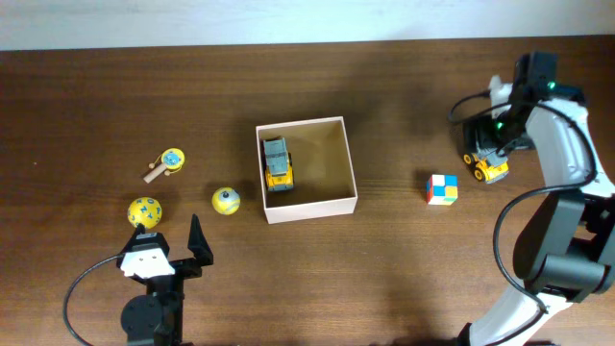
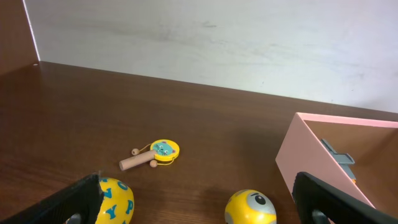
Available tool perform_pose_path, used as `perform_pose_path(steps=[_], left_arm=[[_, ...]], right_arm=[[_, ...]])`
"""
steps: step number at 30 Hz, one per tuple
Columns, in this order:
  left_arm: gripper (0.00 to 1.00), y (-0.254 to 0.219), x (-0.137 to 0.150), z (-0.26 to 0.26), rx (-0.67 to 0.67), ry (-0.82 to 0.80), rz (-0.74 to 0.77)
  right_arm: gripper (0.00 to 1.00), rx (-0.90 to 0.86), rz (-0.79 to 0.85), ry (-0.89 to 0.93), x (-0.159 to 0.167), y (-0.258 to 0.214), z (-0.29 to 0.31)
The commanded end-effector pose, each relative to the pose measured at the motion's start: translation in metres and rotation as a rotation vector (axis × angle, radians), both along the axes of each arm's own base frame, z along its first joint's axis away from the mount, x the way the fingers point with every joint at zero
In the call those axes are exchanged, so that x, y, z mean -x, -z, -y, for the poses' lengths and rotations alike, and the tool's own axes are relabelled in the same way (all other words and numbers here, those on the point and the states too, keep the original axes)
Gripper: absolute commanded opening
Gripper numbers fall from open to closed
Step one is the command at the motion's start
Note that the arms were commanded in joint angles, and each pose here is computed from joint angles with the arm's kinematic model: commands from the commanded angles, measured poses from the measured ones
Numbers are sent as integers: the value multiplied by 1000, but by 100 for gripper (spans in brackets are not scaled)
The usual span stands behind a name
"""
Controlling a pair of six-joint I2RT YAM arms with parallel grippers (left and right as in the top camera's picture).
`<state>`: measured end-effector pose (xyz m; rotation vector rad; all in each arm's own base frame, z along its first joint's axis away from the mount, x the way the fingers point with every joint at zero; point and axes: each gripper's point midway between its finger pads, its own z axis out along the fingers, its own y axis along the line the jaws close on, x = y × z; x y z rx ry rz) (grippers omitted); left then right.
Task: Pack container
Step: 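Raise the right gripper and move it to the second toy truck, then align and close the right gripper on the second truck's grey body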
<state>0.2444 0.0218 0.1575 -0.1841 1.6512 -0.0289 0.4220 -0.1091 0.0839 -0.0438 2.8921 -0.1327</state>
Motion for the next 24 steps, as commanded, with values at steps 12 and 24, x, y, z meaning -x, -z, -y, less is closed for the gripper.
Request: perform_pose_path(steps=[12,24], left_arm=[[99,1,0,1,-15,9,3],[99,1,0,1,-15,9,3]], right_arm=[[99,70,36,-221,-4,19,6],[99,-39,23,-162,8,33,22]])
